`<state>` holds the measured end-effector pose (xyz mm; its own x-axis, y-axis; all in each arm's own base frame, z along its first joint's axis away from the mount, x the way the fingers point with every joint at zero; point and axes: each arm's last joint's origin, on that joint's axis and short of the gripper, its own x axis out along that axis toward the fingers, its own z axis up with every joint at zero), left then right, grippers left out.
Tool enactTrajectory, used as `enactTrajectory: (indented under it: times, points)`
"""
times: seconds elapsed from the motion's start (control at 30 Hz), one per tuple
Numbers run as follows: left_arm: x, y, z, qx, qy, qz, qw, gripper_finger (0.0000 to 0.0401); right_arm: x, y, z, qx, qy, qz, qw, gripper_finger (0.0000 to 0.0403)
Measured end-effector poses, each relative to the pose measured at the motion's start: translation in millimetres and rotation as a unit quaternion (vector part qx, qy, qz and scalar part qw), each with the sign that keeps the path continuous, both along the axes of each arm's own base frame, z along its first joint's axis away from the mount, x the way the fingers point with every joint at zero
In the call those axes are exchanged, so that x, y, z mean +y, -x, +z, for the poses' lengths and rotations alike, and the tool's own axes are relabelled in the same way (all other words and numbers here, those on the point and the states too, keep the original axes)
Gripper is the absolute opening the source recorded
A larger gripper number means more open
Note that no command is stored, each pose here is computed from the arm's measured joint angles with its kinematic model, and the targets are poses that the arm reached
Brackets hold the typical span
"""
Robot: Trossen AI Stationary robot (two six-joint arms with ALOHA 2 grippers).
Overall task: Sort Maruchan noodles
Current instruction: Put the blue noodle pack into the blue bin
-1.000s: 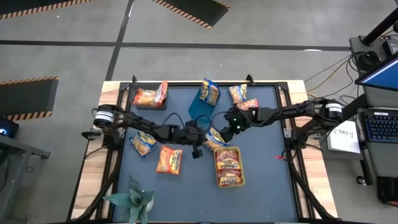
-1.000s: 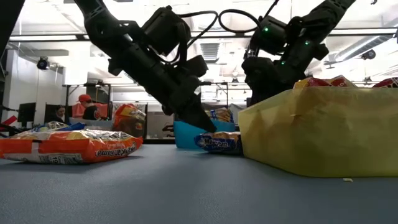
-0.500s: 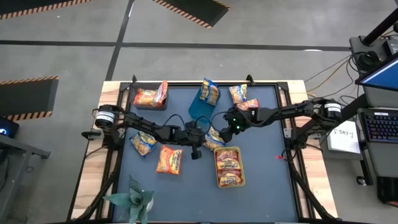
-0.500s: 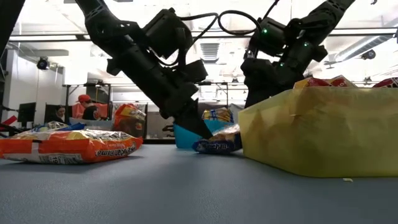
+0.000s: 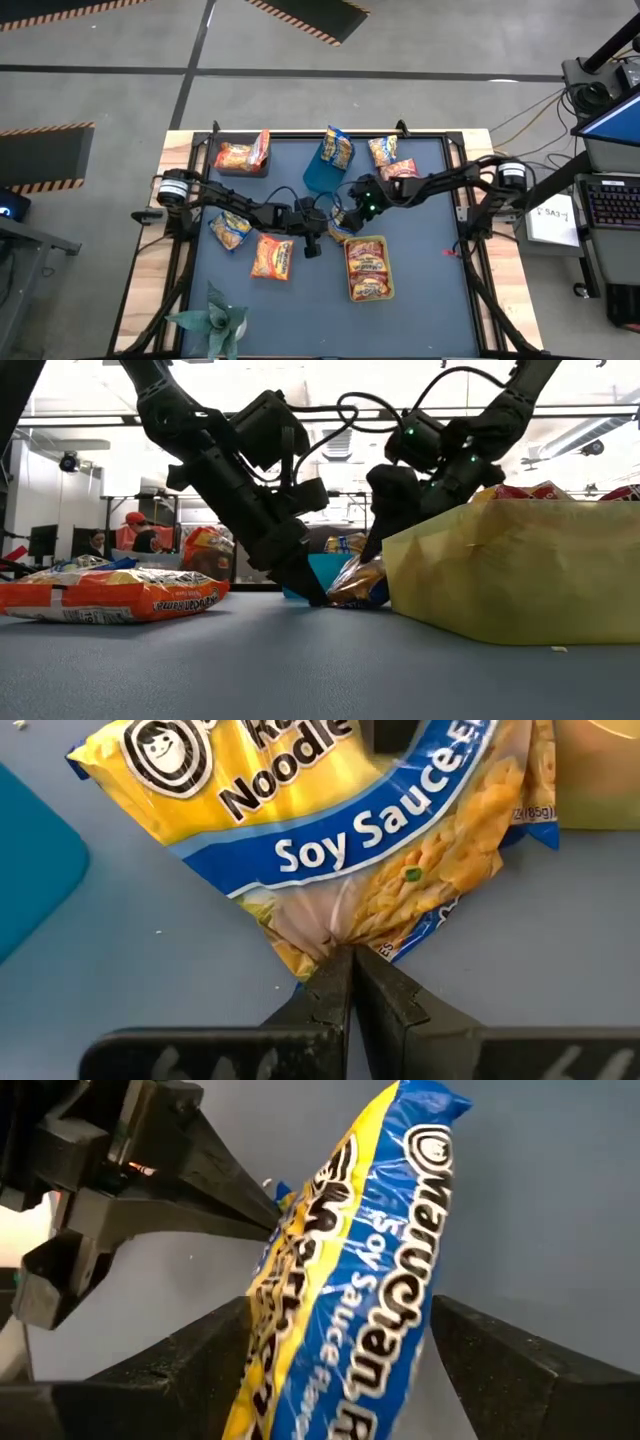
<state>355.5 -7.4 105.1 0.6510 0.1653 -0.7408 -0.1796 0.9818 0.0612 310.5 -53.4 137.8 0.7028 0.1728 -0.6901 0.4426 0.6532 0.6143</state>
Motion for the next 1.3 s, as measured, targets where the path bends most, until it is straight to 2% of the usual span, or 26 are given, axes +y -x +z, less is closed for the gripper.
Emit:
enactTrajectory:
  times: [0.13, 0.43, 0.7, 1.1, 1.2, 1.3]
  points:
    - [0.0, -0.1, 0.3, -0.001, 0.000, 0.000, 1.000, 0.0000, -0.5, -1.7, -5.3, 0.002, -0.004, 0.002, 1.000, 0.0263]
    - [0.8, 2.2, 8.4, -0.007, -0.003, 0.002, 1.000, 0.0000, -0.4, 1.3, 10.3, -0.018, 0.003, -0.001, 1.000, 0.0124]
    - [0.9, 5.1, 38.7, -0.047, -0.008, -0.003, 0.999, 0.0000, -0.1, 5.1, 27.4, -0.044, 0.013, -0.006, 0.999, 0.0126]
    - [-0.7, 38.1, 119.3, -0.137, -0.043, -0.038, 0.989, 0.0000, -0.5, 19.2, 69.5, -0.109, 0.042, -0.007, 0.993, 0.0126]
    - [-0.3, 50.2, 132.9, -0.169, -0.049, -0.042, 0.984, 0.0000, -4.5, 21.3, 81.5, -0.102, 0.061, -0.009, 0.993, 0.0127]
    - [0.2, 62.3, 142.6, -0.204, -0.050, -0.041, 0.977, 0.0000, -9.1, 17.5, 99.7, -0.084, 0.107, -0.013, 0.991, 0.0128]
